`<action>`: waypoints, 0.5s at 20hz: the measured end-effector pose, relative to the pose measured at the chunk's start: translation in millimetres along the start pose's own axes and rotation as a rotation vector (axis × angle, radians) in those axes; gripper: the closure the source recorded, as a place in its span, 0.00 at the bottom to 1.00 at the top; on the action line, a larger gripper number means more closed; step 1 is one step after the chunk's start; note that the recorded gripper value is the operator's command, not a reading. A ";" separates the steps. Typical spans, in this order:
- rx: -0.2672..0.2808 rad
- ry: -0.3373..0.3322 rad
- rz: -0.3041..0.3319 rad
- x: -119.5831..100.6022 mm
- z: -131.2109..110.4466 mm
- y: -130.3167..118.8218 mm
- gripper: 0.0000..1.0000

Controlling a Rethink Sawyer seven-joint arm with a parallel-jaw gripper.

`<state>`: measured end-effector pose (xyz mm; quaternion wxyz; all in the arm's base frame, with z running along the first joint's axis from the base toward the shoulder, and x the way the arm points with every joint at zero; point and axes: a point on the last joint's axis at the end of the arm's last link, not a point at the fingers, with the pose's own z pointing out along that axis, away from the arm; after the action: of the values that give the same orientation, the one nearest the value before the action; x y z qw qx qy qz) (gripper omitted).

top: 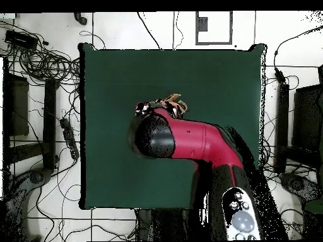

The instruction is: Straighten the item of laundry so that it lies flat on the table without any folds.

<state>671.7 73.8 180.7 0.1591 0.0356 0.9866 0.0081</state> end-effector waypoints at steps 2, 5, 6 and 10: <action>-0.004 0.004 -0.003 -1.3 14.4 -8.5 1.00; -0.010 0.013 -0.012 1.4 45.1 -25.4 1.00; -0.012 0.016 -0.016 2.5 50.7 -27.7 1.00; -0.020 0.031 -0.033 9.6 73.3 -36.4 1.00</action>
<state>683.2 38.5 107.1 0.1440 0.0178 0.9893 0.0159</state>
